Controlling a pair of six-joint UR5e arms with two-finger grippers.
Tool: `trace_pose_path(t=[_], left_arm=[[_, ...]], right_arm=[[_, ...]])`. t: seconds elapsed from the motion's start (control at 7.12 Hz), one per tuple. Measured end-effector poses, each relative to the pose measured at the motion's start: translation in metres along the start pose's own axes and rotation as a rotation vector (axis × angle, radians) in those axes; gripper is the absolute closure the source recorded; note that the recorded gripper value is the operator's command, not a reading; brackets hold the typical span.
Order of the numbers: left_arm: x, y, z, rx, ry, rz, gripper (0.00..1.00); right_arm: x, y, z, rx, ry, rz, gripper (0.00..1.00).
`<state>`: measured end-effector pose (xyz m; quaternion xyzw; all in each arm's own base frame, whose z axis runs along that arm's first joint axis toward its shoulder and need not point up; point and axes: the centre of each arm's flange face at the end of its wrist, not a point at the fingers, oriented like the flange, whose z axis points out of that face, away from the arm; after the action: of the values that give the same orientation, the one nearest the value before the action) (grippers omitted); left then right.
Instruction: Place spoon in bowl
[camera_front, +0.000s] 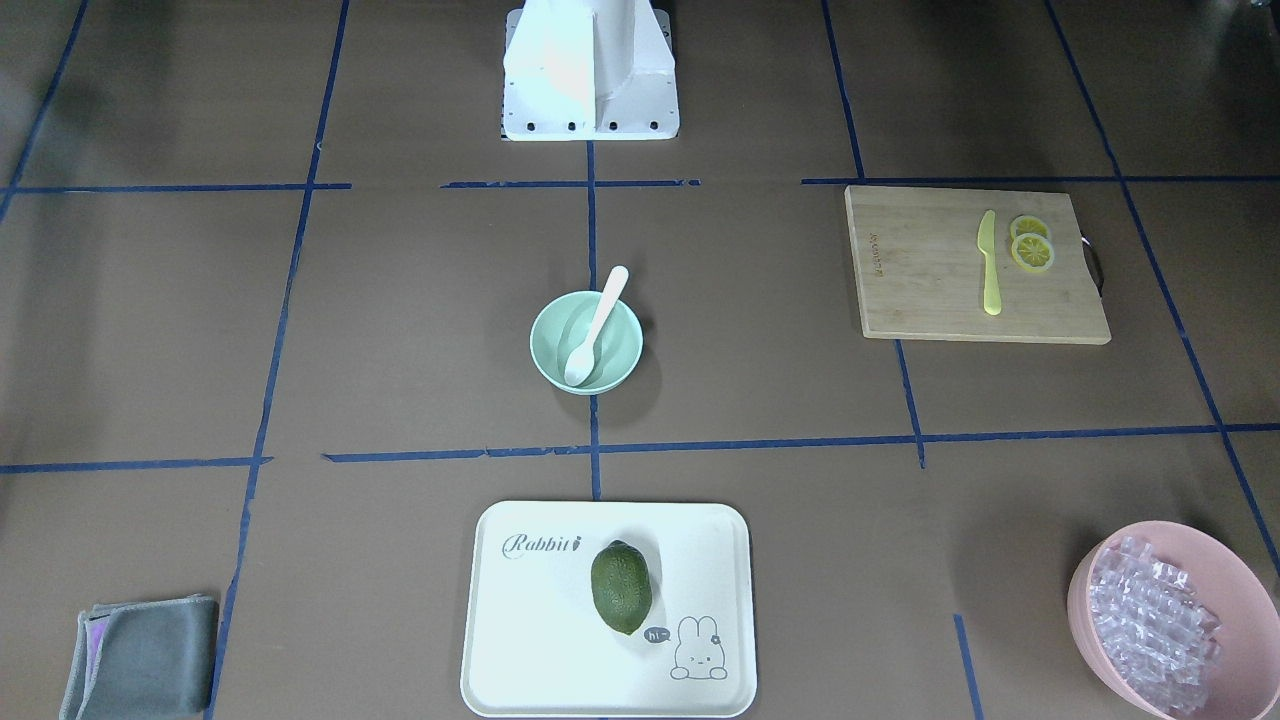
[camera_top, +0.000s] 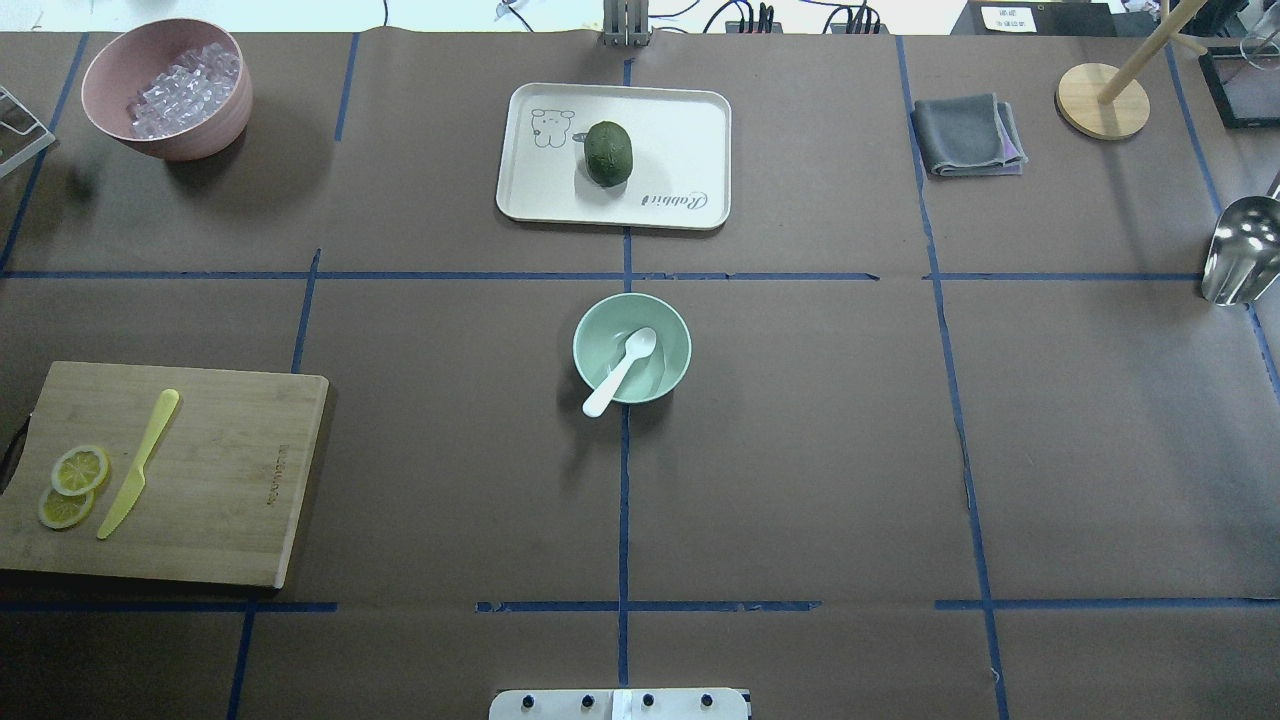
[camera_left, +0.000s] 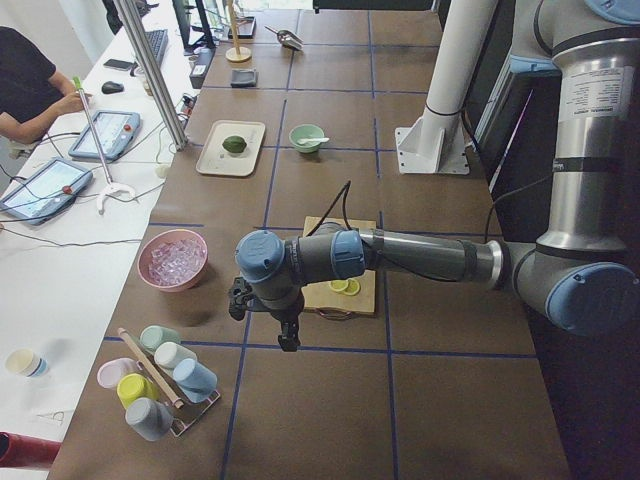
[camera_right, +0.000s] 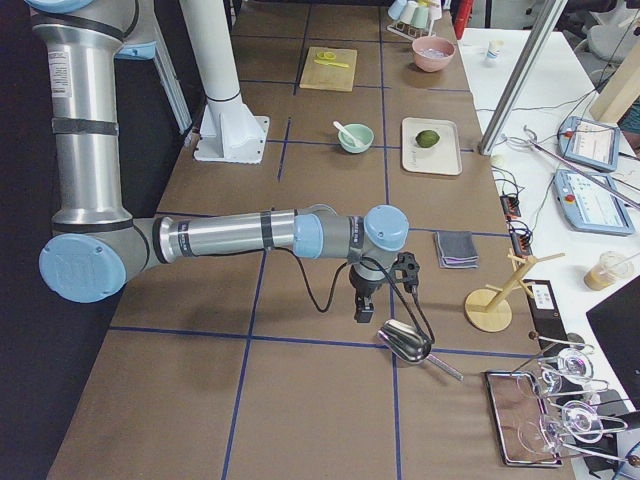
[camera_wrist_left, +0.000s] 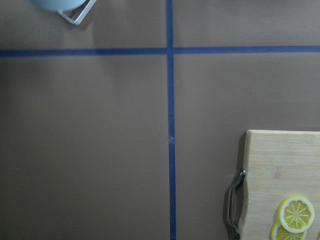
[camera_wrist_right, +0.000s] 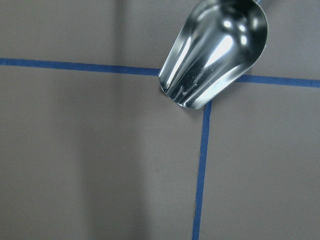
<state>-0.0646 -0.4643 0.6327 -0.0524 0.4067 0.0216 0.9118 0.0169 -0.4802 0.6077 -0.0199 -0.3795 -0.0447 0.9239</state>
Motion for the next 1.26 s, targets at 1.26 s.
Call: trace_pose_path(t=[1.26], left_arm=[[0.0094, -0.0026, -0.0057, 0.009, 0.001, 0.014, 0.0]], right_arm=[[0.0013, 0.0123, 0.0022, -0.006, -0.009, 0.014, 0.0]])
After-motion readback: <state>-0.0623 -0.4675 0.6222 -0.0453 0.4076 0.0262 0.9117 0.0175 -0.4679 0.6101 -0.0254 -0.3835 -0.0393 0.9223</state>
